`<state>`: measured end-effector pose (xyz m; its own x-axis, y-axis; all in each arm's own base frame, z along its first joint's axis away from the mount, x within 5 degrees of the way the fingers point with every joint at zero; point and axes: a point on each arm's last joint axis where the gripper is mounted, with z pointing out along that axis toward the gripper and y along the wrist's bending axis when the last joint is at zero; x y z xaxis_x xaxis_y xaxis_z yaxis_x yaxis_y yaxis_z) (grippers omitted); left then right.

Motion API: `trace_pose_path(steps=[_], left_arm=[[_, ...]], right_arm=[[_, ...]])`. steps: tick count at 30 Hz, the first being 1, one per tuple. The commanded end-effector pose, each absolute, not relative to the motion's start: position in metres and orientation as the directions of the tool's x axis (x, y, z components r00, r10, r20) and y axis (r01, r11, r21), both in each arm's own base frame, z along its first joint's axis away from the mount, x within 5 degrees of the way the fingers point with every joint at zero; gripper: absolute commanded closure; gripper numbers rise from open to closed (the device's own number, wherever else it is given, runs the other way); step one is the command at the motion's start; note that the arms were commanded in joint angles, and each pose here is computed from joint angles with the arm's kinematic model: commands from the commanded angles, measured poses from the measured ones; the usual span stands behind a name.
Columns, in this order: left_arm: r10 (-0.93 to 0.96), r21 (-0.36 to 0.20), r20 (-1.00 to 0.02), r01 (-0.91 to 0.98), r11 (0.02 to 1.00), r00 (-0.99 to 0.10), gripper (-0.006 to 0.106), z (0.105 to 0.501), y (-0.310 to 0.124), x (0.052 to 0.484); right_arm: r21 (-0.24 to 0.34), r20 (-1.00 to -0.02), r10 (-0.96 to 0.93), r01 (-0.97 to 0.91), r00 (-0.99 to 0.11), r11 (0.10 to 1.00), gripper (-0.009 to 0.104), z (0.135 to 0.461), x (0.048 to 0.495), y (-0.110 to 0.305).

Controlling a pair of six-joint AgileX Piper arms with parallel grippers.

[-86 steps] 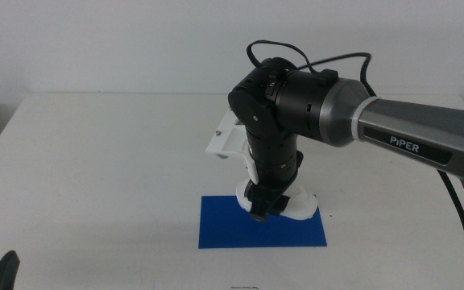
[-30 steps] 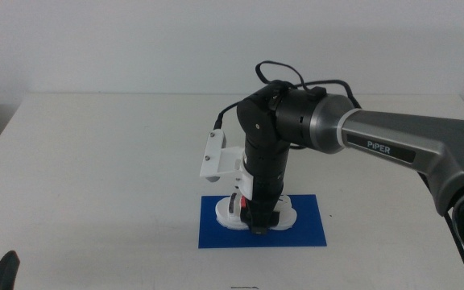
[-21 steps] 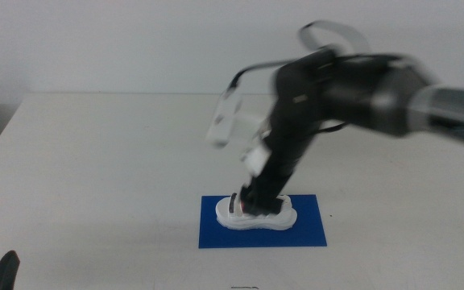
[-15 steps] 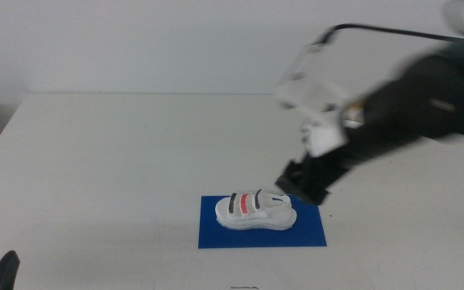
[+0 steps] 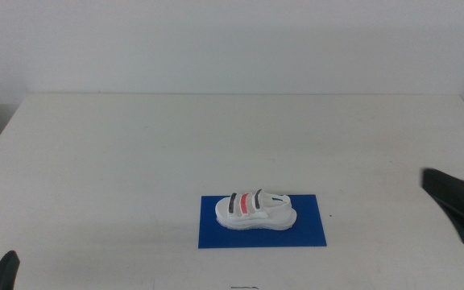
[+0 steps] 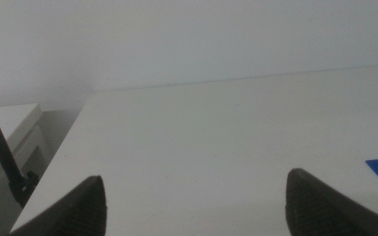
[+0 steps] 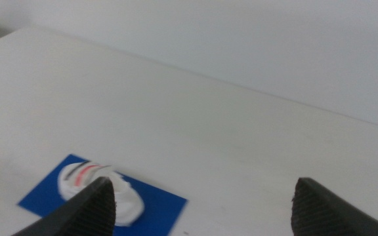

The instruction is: Use one arm to grab the shoe from the table and place it on the mat.

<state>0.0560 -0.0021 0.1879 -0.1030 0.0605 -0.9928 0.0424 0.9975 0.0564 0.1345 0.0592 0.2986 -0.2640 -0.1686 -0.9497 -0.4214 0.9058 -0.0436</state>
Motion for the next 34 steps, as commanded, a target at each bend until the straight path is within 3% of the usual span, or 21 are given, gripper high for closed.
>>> trace_pose_path(steps=[1,9,15,19,24,34], left_arm=[[0.034,0.034,-0.999,0.040,0.999,0.000,0.007,0.198,-0.002,0.055],[0.034,0.034,-0.999,0.040,0.999,0.000,0.007,0.198,-0.002,0.055],[0.034,0.034,-0.999,0.040,0.999,0.000,0.007,0.198,-0.002,0.055],[0.034,0.034,-0.999,0.040,0.999,0.000,0.007,0.198,-0.002,0.055],[0.034,0.034,-0.999,0.040,0.999,0.000,0.007,0.198,-0.002,0.055],[0.034,0.034,-0.999,0.040,0.999,-0.003,0.007,0.197,-0.002,0.055]], right_arm=[[-0.060,-0.984,-0.118,-0.369,-0.136,0.927,0.008,0.308,0.122,0.047],[-0.099,-0.995,-0.100,-0.250,0.008,0.963,0.008,0.274,0.070,0.018],[-0.099,-0.995,-0.096,-0.173,0.023,0.980,0.008,0.242,0.058,0.010],[-0.163,-0.987,-0.161,-0.164,0.024,0.973,0.008,0.223,0.056,0.009],[-0.157,-0.988,-0.154,-0.165,0.026,0.974,0.008,0.201,0.053,0.009],[-0.167,-0.986,-0.162,-0.162,0.042,0.973,0.008,0.203,0.054,0.009]])
